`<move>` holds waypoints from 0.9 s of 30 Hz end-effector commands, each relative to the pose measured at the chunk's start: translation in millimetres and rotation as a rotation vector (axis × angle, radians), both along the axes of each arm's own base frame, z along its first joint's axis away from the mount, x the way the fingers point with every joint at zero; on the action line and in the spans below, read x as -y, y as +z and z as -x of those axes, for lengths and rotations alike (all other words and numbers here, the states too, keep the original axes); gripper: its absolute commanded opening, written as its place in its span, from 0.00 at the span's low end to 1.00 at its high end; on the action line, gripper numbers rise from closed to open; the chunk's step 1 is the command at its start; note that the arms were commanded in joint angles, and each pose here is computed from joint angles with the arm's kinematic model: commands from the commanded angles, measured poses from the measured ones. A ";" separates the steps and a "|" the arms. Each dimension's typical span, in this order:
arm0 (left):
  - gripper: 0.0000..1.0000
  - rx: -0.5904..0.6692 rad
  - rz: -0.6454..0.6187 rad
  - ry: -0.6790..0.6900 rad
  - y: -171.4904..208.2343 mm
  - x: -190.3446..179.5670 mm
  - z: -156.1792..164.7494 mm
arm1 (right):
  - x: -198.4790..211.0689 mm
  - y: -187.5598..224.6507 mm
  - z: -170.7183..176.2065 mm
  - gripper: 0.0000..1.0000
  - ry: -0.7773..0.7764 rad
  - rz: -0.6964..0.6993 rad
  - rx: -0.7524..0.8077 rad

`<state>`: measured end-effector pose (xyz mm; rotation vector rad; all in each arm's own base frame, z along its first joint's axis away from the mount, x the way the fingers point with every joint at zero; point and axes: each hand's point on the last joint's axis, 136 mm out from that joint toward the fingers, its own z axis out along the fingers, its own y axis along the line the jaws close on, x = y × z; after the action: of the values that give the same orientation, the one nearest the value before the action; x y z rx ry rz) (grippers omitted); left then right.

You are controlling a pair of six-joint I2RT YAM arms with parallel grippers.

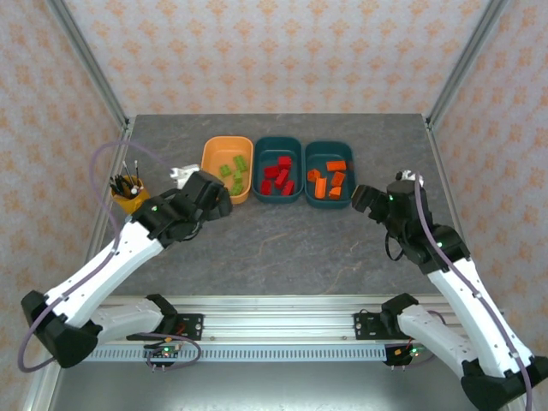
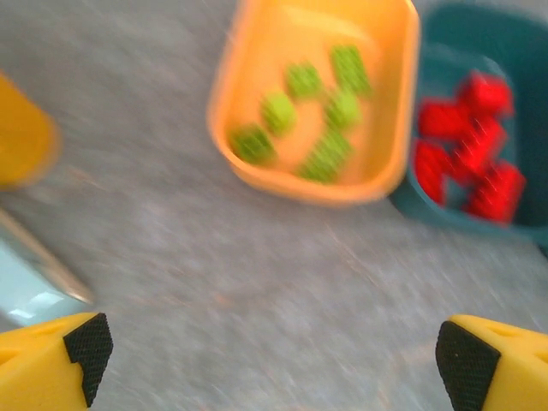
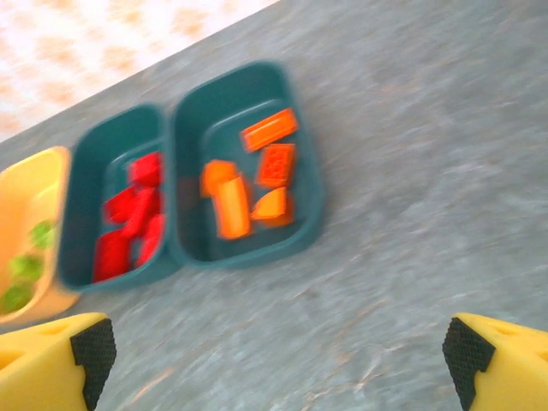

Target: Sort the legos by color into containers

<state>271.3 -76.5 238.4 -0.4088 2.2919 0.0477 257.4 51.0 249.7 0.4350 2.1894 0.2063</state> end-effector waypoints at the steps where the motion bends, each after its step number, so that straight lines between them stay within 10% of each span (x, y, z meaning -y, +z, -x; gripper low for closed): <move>1: 1.00 0.197 -0.400 0.174 27.4 -64.7 0.3 | 40.2 -14.0 -21.0 1.00 -0.166 0.261 0.046; 4: 1.00 0.197 -0.564 0.054 -7.1 -67.9 -12.2 | 45.5 -34.2 -41.0 1.00 -0.186 0.364 0.167; 9: 1.00 0.151 -0.408 0.160 -63.8 -108.6 -13.3 | 54.9 -95.0 -51.0 1.00 -0.172 0.508 0.192; 27: 1.00 0.198 -0.308 -0.045 -137.1 -105.1 -133.8 | 81.1 -151.0 -135.0 1.00 -0.096 0.333 0.206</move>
<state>385.3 32.2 77.1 -0.2070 2.1603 0.3869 375.2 -30.7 85.1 0.3214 2.0360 -0.2442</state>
